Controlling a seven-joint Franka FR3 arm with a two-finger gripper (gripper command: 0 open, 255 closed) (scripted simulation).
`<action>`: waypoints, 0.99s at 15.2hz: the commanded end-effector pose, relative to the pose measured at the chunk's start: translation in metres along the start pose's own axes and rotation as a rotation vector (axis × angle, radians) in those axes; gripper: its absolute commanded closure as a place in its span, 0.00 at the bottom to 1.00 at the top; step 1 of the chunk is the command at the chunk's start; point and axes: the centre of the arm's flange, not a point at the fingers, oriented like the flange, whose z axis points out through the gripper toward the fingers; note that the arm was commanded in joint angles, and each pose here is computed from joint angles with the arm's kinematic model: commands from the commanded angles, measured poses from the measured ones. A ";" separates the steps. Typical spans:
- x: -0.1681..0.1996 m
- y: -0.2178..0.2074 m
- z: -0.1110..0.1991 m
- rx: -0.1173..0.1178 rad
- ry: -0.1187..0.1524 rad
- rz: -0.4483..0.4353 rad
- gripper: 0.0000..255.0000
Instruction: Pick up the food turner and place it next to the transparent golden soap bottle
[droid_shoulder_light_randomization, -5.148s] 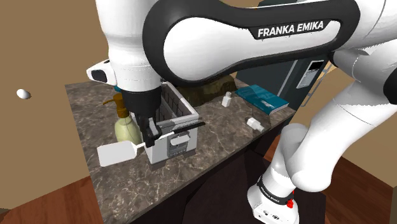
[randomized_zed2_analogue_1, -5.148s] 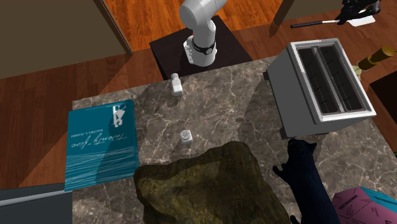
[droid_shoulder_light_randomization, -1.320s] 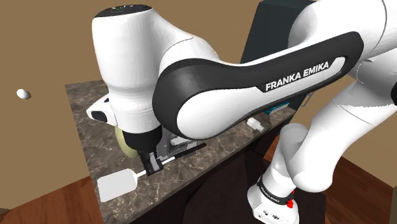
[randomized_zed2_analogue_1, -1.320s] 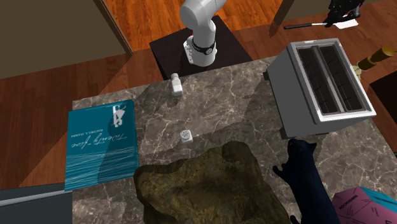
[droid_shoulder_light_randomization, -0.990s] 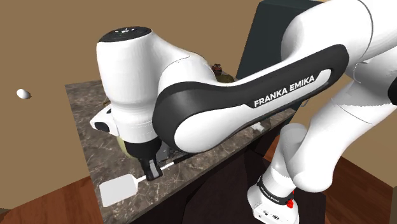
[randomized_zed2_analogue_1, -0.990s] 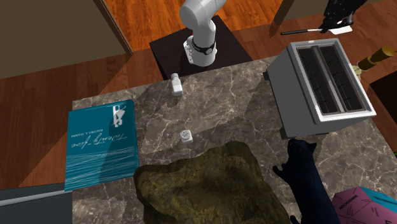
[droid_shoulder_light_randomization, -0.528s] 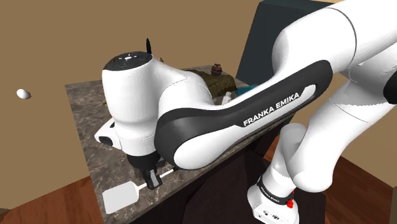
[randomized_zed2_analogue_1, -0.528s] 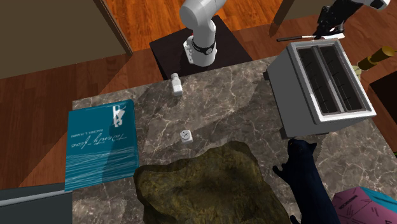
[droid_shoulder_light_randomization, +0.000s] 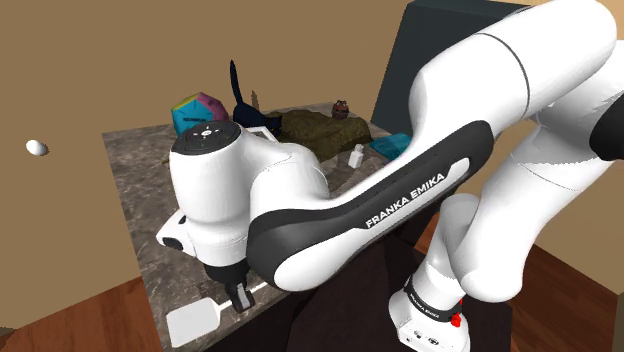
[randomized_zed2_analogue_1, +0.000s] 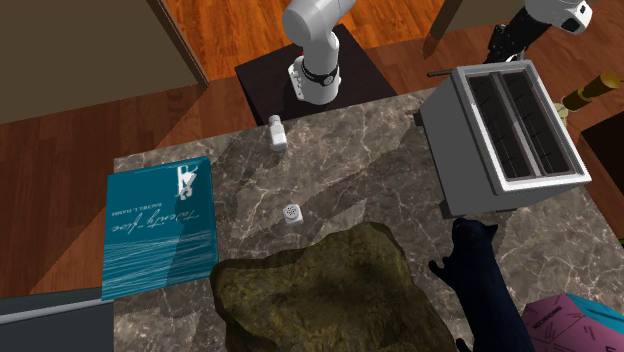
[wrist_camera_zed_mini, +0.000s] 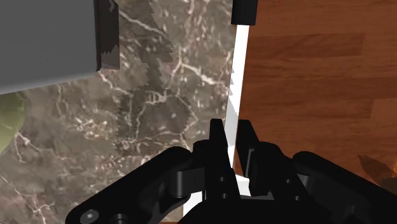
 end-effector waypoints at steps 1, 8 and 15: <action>0.000 0.000 0.011 0.000 0.001 0.000 1.00; 0.002 0.000 0.045 0.000 0.001 0.000 1.00; 0.002 0.001 0.045 0.000 0.000 0.000 1.00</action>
